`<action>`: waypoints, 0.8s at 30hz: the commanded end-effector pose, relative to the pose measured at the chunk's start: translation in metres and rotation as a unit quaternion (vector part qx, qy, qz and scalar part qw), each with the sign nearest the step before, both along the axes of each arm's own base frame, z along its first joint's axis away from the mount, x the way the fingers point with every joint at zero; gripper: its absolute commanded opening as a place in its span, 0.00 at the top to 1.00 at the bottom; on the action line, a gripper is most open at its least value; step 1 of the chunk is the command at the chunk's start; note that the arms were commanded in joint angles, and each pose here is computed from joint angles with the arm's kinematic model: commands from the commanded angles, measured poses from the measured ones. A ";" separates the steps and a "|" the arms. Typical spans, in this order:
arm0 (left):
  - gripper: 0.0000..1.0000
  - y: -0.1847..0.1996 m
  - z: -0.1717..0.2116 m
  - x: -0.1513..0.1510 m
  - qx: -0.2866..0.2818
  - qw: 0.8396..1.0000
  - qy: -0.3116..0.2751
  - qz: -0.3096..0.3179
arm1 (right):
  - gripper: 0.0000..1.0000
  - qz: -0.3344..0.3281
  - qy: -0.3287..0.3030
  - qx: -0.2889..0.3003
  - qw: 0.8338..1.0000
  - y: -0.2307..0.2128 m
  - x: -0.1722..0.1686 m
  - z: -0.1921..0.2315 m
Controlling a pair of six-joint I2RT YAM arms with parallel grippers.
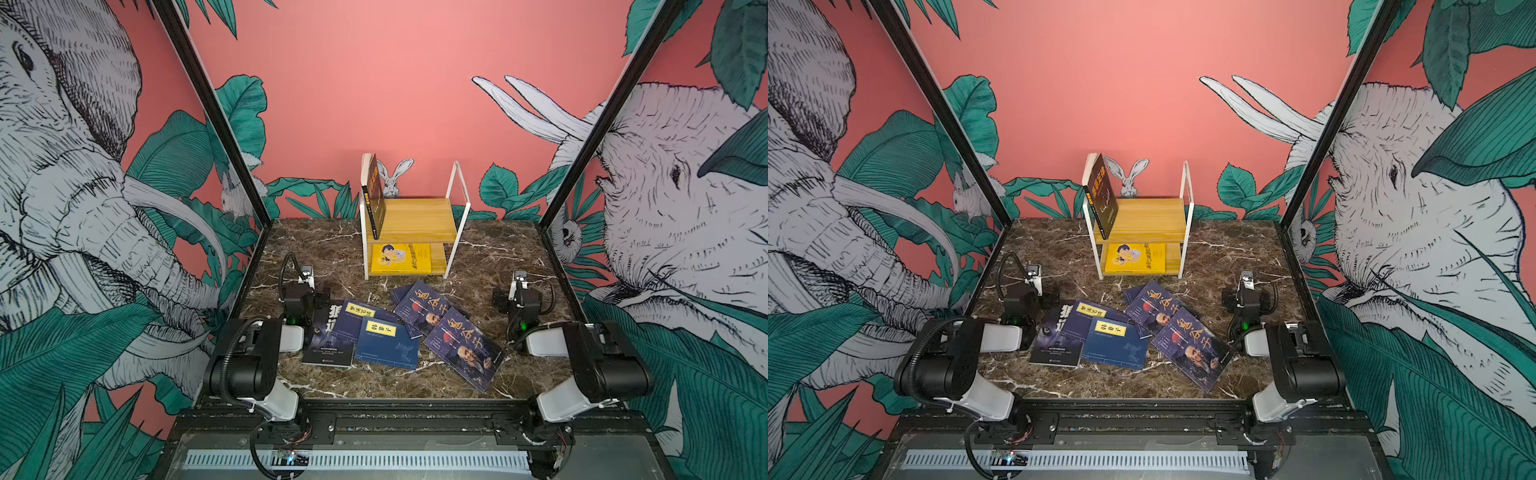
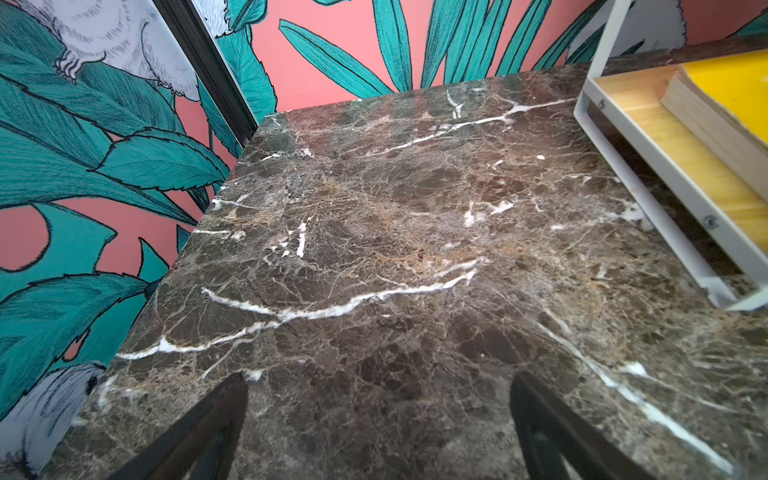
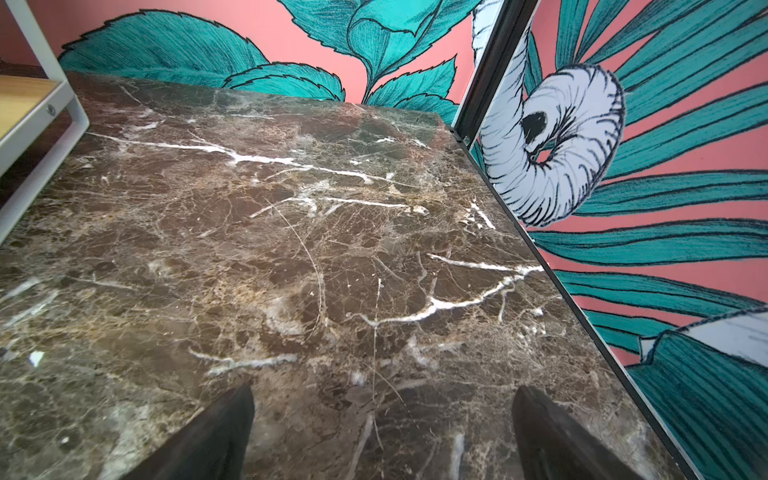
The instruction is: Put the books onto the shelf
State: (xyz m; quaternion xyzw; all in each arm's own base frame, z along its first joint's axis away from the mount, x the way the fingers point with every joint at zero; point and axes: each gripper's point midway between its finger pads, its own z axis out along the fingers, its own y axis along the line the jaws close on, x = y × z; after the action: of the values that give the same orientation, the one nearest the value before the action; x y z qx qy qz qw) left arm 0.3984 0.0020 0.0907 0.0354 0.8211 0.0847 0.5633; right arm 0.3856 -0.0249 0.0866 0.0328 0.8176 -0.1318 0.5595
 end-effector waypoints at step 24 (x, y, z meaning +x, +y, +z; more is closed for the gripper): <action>0.00 -0.003 0.006 0.002 0.000 1.000 -0.010 -0.005 | 0.01 0.000 -0.022 -0.001 1.000 0.000 0.005 0.012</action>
State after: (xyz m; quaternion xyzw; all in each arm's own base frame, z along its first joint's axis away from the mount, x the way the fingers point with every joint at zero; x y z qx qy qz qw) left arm 0.3984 0.0010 0.0907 0.0366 0.8211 0.0838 0.5634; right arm 0.3856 -0.0249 0.0866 0.0329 0.8176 -0.1317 0.5595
